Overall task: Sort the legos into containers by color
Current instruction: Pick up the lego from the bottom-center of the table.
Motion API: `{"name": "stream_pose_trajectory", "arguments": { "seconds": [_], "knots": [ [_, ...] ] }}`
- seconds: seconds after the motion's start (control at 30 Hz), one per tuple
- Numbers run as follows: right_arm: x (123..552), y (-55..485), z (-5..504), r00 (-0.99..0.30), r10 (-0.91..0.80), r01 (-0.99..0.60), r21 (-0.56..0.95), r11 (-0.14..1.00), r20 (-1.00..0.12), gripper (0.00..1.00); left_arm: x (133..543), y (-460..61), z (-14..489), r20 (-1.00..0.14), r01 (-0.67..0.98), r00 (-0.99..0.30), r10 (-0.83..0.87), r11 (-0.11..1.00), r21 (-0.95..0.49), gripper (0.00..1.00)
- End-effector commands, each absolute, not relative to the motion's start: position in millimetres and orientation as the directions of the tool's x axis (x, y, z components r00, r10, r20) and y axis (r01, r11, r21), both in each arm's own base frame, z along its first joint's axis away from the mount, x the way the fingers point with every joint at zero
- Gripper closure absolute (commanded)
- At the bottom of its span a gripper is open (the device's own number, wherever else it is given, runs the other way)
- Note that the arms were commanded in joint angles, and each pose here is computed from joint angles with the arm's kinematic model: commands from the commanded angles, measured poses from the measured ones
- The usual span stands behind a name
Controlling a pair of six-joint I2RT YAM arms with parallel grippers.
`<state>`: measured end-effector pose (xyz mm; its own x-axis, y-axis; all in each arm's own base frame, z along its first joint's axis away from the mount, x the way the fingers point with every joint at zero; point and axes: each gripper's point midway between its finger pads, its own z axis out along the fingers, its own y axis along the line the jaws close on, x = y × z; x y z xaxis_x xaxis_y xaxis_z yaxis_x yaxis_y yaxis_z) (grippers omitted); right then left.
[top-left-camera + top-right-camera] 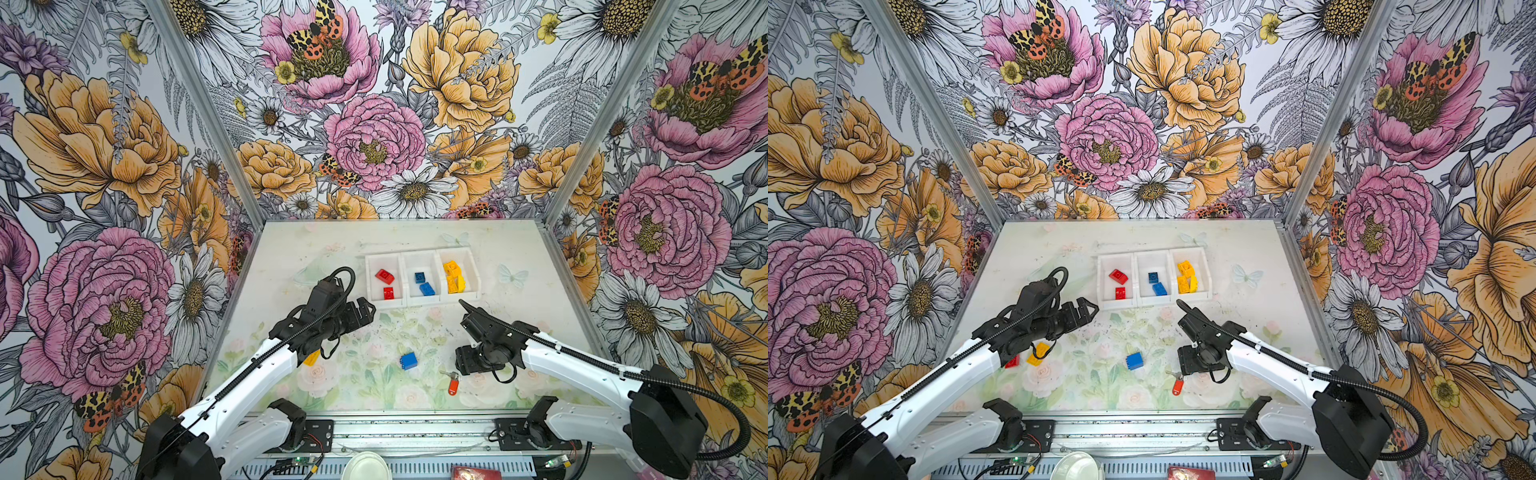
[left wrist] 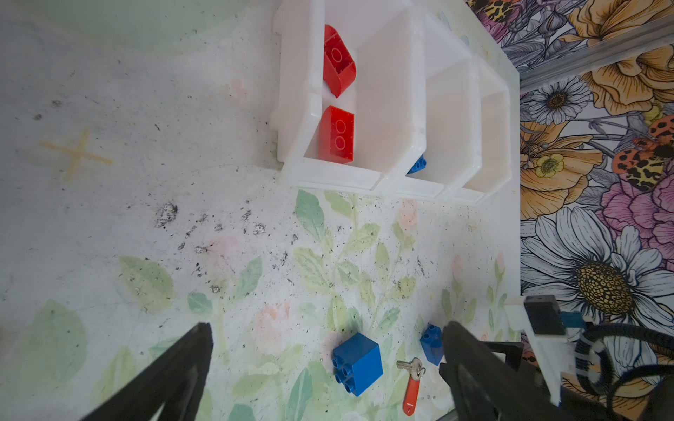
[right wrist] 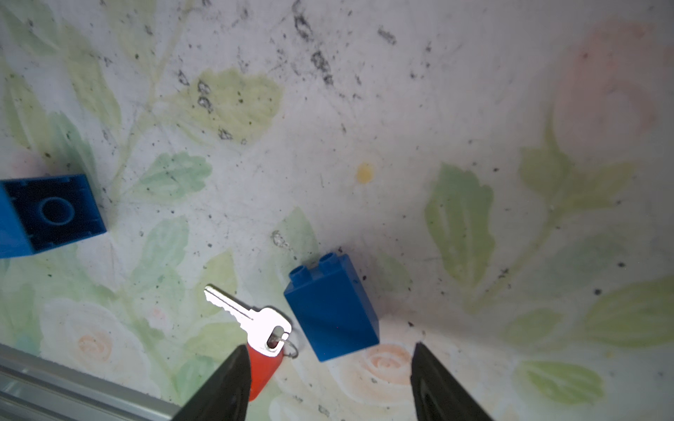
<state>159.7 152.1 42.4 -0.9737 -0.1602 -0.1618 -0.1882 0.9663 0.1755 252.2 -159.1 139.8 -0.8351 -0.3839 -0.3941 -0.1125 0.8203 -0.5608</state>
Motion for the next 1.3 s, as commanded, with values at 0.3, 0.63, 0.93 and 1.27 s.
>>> {"name": "stream_pose_trajectory", "arguments": {
  "seconds": [0.3,0.63,0.93,1.27],
  "knots": [
    [171,153,40,-0.966,-0.186,-0.206,0.099,0.974,-0.180,0.39,247,-158,139,-0.401,-0.110,-0.830,-0.387,0.819,-0.563,0.01],
    [178,162,38,-0.955,-0.242,-0.257,0.072,0.964,-0.172,0.40,244,-156,138,-0.402,-0.118,-0.825,-0.397,0.817,-0.564,0.01],
    [176,163,30,-0.953,-0.267,-0.275,0.042,0.960,-0.144,0.42,243,-155,138,-0.403,-0.120,-0.823,-0.400,0.816,-0.565,0.01],
    [178,162,27,-0.953,-0.271,-0.277,0.022,0.961,-0.135,0.49,242,-154,138,-0.404,-0.124,-0.821,-0.402,0.818,-0.562,0.01]
  ]
}}
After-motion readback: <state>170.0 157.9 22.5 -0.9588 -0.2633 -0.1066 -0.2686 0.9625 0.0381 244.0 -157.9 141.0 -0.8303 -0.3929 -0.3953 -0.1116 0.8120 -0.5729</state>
